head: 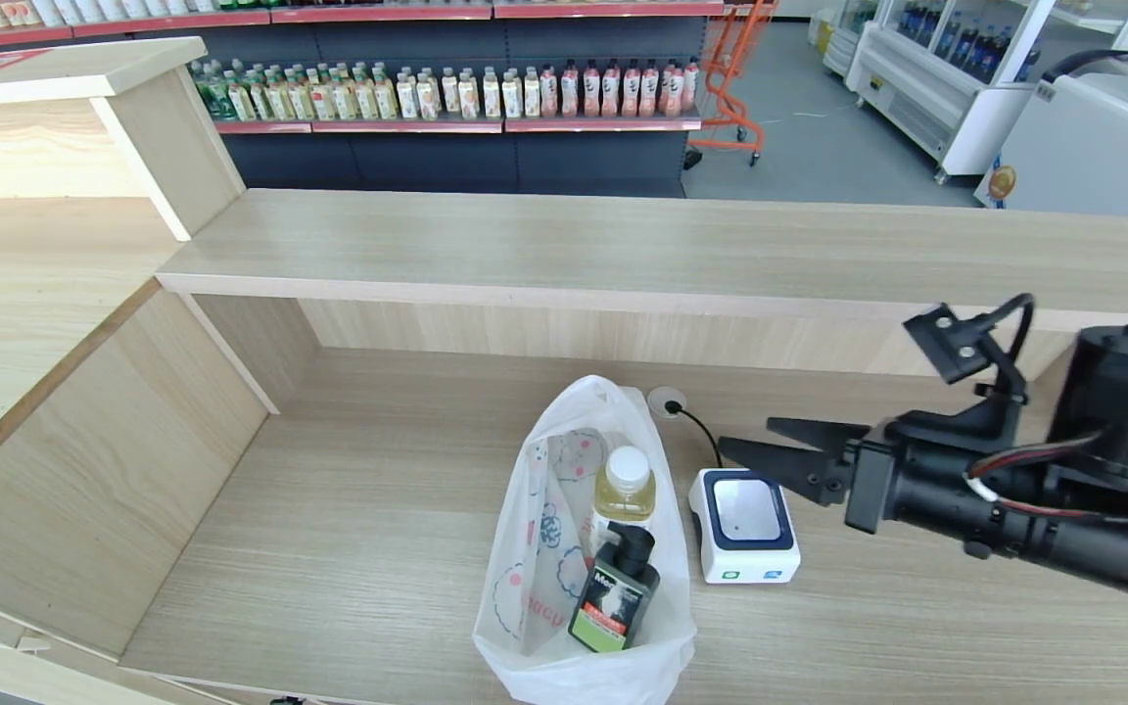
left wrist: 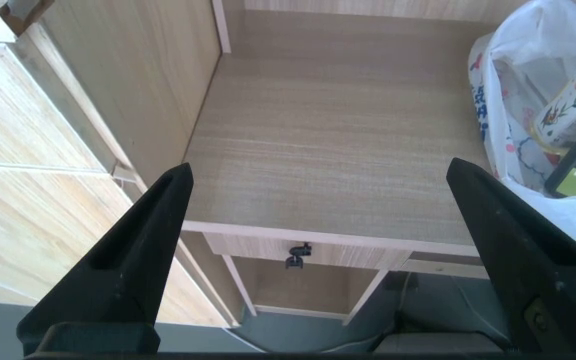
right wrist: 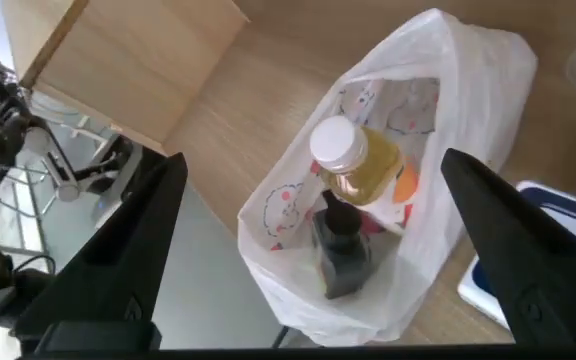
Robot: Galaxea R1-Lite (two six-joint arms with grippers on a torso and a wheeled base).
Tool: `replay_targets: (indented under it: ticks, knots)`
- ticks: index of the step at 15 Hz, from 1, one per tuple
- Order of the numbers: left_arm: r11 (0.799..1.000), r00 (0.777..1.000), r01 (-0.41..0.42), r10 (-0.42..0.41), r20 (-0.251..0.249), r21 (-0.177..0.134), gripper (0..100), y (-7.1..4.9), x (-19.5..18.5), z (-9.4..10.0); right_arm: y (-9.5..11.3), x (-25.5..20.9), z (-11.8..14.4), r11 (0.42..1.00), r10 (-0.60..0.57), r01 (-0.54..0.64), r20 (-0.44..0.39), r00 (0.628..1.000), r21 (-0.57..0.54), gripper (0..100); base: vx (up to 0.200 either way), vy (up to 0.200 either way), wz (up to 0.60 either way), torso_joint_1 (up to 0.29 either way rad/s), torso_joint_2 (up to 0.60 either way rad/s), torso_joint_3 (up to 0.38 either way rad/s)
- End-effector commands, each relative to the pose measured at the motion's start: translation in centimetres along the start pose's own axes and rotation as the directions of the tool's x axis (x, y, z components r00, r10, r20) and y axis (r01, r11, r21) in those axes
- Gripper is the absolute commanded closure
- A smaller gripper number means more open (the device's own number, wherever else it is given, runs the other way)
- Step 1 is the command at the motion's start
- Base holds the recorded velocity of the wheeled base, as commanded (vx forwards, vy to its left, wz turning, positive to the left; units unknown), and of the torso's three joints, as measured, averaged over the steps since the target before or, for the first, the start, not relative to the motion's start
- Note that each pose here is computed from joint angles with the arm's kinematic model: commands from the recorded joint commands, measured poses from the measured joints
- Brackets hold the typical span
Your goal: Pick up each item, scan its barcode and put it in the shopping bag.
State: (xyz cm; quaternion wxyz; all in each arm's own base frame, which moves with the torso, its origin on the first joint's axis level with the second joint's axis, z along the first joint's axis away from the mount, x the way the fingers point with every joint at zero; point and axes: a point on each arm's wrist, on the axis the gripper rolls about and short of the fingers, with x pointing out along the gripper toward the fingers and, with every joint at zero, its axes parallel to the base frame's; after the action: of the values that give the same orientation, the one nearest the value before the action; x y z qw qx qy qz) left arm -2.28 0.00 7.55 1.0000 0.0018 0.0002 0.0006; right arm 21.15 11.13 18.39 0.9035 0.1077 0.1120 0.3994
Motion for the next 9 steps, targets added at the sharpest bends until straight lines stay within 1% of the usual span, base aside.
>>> replay_targets:
  ticks: [1,2,3,4,5,6,7,8,9]
  knots:
    - [1.0,1.0,0.001,-0.001,0.0,-0.001,0,0.0,0.0,0.0,2.0,-8.7,-0.4,0.964,-0.258,0.264,0.107,0.96,-0.043,0,0.0,0.0,0.0,0.0,0.0,0.0]
    - [1.0,1.0,-0.002,0.002,0.0,0.001,0,0.0,0.0,0.0,2.3,-10.0,-0.8,0.947,-0.316,0.321,0.106,0.943,-0.033,0,0.0,0.0,0.0,0.0,0.0,0.0]
    - [1.0,1.0,0.0,0.0,0.0,-0.001,0,0.0,0.0,0.0,3.0,-13.6,-2.7,0.89,-0.453,0.455,0.085,0.887,-0.008,0,0.0,0.0,0.0,0.0,0.0,0.0]
    - [1.0,1.0,-0.002,0.002,0.0,-0.001,0,0.0,0.0,0.0,3.7,-16.1,-4.5,0.863,-0.504,0.505,0.076,0.86,0.004,0,0.0,0.0,0.0,0.0,0.0,0.0]
    - [1.0,1.0,0.0,0.0,0.0,-0.001,0,0.0,0.0,0.0,4.2,-17.9,-6.5,0.84,-0.541,0.542,0.072,0.838,0.009,0,0.0,0.0,0.0,0.0,0.0,0.0]
    - [1.0,1.0,0.0,0.0,0.0,-0.001,0,0.0,0.0,0.0,4.2,-17.9,-6.5,0.84,-0.541,0.542,0.072,0.838,0.009,0,0.0,0.0,0.0,0.0,0.0,0.0]
    - [1.0,1.0,-0.002,0.002,0.0,-0.001,0,0.0,0.0,0.0,5.1,-20.7,-10.7,0.765,-0.636,0.643,0.115,0.763,-0.038,0,0.0,0.0,0.0,0.0,0.0,0.0]
    - [1.0,1.0,0.0,0.0,0.0,0.001,0,0.0,0.0,0.0,5.3,-21.1,-11.5,0.747,-0.654,0.664,0.134,0.744,-0.042,0,0.0,0.0,0.0,0.0,0.0,0.0]
    - [1.0,1.0,-0.002,0.002,0.0,-0.001,0,0.0,0.0,0.0,5.7,-21.8,-13.3,0.713,-0.685,0.7,0.167,0.709,-0.048,0,0.0,0.0,0.0,0.0,0.0,0.0]
